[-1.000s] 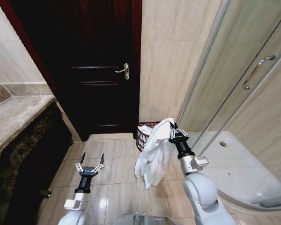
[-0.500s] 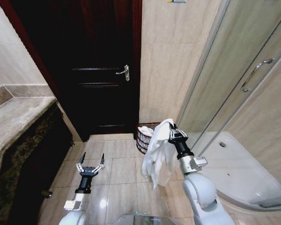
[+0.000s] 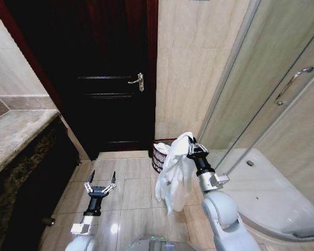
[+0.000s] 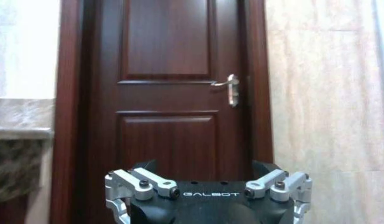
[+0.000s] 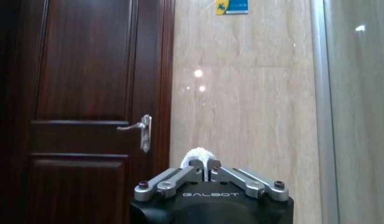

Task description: Discard the used towel into the hamper.

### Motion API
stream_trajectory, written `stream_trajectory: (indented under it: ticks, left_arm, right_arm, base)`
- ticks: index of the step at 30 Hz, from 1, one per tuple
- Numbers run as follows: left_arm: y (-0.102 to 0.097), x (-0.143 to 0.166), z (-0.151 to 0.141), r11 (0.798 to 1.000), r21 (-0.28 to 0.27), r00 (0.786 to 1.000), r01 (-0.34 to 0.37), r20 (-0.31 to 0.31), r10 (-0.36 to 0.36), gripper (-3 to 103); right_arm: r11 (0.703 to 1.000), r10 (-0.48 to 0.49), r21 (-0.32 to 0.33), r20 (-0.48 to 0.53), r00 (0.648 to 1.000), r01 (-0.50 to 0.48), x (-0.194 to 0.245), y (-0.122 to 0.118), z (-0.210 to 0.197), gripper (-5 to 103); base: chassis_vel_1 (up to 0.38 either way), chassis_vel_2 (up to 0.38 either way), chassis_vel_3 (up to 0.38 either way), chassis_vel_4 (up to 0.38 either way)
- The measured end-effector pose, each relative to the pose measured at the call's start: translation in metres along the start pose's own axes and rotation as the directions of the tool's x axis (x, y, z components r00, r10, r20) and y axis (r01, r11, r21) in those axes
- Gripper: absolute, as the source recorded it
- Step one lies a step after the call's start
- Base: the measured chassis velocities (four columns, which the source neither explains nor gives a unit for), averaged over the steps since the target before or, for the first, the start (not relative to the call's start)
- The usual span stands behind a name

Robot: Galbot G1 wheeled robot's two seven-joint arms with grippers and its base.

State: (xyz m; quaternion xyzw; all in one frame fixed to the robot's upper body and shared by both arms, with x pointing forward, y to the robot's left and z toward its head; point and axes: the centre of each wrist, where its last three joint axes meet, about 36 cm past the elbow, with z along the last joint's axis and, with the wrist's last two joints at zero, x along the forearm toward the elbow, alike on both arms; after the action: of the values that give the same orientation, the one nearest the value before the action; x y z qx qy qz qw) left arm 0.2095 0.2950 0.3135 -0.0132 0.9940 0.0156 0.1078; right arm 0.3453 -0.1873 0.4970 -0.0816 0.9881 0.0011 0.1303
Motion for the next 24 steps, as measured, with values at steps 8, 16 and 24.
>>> stream_trajectory:
  ticks: [8,16,24]
  left_arm:
    - [0.018,0.011,0.012,0.998,0.006,0.997,0.061,-0.045,-0.061,100]
    - [0.027,0.008,0.003,0.996,0.001,0.995,0.091,-0.035,-0.091,100]
    - [0.036,0.013,0.004,0.991,0.013,0.991,0.129,-0.033,-0.129,100]
  right_arm:
    - [0.998,-0.034,-0.046,0.109,0.993,0.040,-0.065,-0.022,-0.040,2]
    - [0.995,-0.076,-0.050,0.218,0.973,0.089,-0.135,-0.060,-0.100,2]
    - [0.995,-0.086,-0.030,0.272,0.959,0.098,-0.185,-0.079,-0.139,2]
  base:
    - [0.000,0.000,0.000,0.000]
    - [0.000,0.000,0.000,0.000]
    - [0.000,0.000,0.000,0.000]
